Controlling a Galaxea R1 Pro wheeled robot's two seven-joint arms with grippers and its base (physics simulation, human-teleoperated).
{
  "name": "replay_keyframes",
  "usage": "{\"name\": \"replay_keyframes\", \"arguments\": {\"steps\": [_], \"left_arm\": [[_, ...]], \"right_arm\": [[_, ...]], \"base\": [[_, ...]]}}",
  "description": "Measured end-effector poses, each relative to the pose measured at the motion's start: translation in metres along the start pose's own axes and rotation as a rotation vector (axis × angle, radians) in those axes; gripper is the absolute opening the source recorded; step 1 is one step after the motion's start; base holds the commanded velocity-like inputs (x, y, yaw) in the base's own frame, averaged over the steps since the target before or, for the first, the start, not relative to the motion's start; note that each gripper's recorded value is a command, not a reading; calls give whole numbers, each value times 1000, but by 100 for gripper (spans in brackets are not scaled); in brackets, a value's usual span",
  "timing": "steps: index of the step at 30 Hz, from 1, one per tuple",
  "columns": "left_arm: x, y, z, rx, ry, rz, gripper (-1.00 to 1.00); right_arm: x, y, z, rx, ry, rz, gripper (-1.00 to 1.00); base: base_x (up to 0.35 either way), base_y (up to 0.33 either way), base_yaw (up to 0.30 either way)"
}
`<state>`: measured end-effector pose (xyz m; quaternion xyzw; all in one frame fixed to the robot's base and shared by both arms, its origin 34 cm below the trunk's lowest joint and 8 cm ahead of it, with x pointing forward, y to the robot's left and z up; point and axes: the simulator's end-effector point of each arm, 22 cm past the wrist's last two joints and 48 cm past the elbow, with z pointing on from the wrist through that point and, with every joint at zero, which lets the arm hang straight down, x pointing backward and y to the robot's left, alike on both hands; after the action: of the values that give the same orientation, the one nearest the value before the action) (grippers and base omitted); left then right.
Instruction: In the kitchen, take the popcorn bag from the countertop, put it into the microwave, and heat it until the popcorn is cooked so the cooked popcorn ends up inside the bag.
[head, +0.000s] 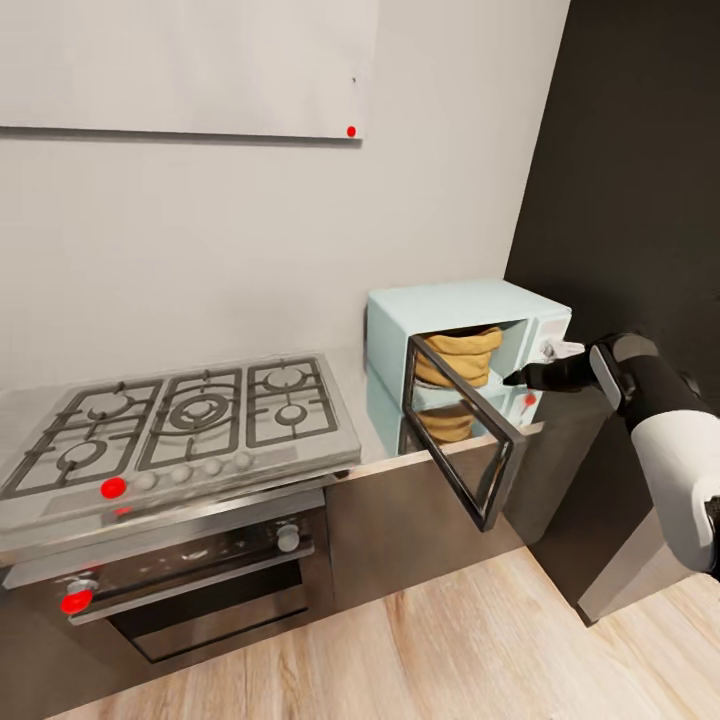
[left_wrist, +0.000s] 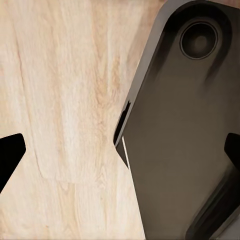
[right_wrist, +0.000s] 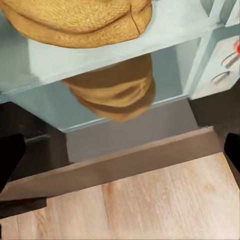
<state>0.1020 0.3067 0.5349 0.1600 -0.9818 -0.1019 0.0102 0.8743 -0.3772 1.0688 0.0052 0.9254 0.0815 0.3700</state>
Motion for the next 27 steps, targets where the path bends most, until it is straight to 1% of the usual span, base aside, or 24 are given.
{"name": "replay_keyframes", "arguments": {"steps": [3,7,12,20,21,22,23,25,27], "left_arm": [[0,1,0,-1,-1,0,100],[-1,1,0,-1,-2,1,100],[-1,1,0,-2,-2,0,100],[-1,2,0,-2,-2,0,100],[-1,2,0,-2,-2,0,100],[-1,1,0,-2,-2,0,100],[-1,1,0,-2,-2,0,100],[-1,1,0,-2,-2,1,100],[-1,1,0,-2,-2,1,100]], "right_arm": [[8,10,9,-14,8,-12,100],[15,8,14,-4,8,-35,100],[10,10,15,-9,-18,-48,100],[2,22,15,-53,-57,-63,100],[-30,37,10,-109,-217,-150,100],[-44,49,5,-161,-293,-178,100],[-49,53,3,-179,-325,-188,100],[-52,57,2,-200,-370,-199,100],[-52,56,2,-202,-379,-201,100]], "base": [[0,0,0],[0,0,0],[0,0,0],[0,0,0],[0,0,0],[0,0,0],[0,0,0],[0,0,0],[0,0,0]]}}
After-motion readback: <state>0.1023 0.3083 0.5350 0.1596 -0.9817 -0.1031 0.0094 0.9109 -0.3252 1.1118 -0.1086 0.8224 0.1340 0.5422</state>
